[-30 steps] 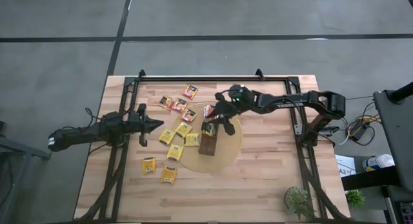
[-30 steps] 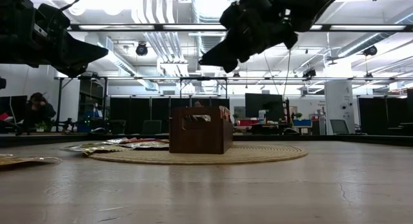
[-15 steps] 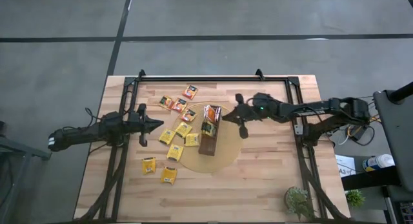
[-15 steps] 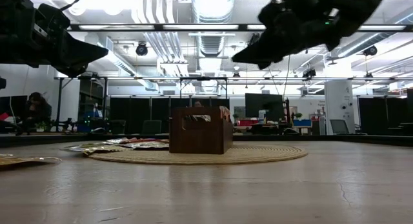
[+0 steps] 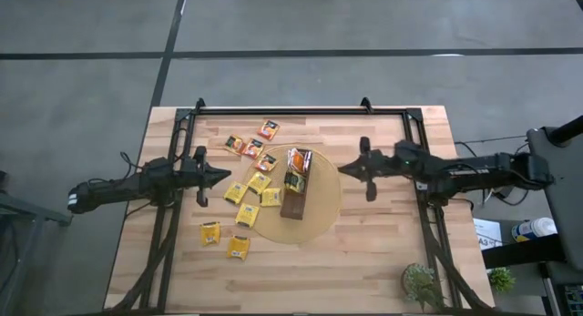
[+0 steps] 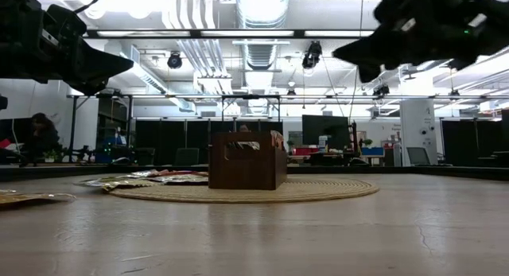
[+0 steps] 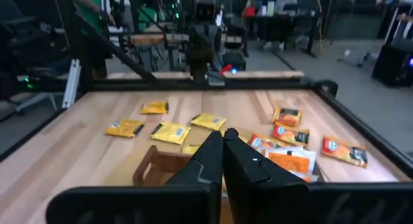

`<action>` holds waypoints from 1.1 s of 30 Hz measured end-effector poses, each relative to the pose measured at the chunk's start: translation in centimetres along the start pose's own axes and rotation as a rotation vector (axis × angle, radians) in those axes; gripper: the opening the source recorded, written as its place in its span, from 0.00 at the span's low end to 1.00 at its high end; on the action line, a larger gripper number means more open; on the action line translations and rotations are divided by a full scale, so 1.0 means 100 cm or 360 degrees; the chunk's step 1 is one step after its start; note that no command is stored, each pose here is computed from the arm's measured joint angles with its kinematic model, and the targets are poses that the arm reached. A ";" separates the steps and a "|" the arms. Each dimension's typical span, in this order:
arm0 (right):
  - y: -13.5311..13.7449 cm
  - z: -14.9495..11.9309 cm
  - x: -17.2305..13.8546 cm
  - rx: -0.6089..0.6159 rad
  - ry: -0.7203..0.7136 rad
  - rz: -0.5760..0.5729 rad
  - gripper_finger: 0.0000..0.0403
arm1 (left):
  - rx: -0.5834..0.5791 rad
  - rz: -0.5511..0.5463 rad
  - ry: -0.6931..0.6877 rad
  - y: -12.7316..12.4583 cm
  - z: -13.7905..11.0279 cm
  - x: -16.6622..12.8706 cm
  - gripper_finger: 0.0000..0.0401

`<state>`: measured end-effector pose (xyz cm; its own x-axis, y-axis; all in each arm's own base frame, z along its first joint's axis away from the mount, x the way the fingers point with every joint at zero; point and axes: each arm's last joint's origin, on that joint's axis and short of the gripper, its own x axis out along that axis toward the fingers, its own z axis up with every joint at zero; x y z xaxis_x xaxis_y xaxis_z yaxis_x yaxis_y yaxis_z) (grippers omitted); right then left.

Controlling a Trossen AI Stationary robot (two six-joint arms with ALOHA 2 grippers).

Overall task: Pick & Place Tea
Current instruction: Put the orange tea bag into the bottom section of the wooden organizer

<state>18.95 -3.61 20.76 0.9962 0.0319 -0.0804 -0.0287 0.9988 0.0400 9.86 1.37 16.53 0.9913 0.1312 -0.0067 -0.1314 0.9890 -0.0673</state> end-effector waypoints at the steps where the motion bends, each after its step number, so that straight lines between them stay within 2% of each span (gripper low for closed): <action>1: 0.001 0.001 -0.005 -0.0021 -0.0033 -0.0003 0.02 | 0.0000 0.0000 0.0000 0.000 0.000 0.000 0.00; 6: 0.006 0.005 -0.021 -0.0111 -0.0125 -0.0092 0.02 | 0.0000 0.0000 0.0000 0.000 0.000 0.000 0.00; 13: 0.010 -0.001 -0.036 -0.0113 -0.0160 -0.0319 0.02 | 0.0000 -0.0001 0.0000 0.000 0.000 0.000 0.00; 25: 0.015 -0.017 -0.057 -0.0071 -0.0196 -0.0312 0.02 | 0.0000 0.0000 0.0001 0.000 0.000 0.000 0.00; 33: 0.018 -0.018 -0.065 -0.0050 -0.0248 -0.0291 0.02 | 0.0000 0.0001 -0.0001 0.000 0.000 0.000 0.00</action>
<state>12.24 -1.95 19.59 0.9856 -0.1535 0.0714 0.1534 0.9881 0.0079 9.86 1.38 16.54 0.9913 0.1316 -0.0063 -0.1317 0.9890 -0.0673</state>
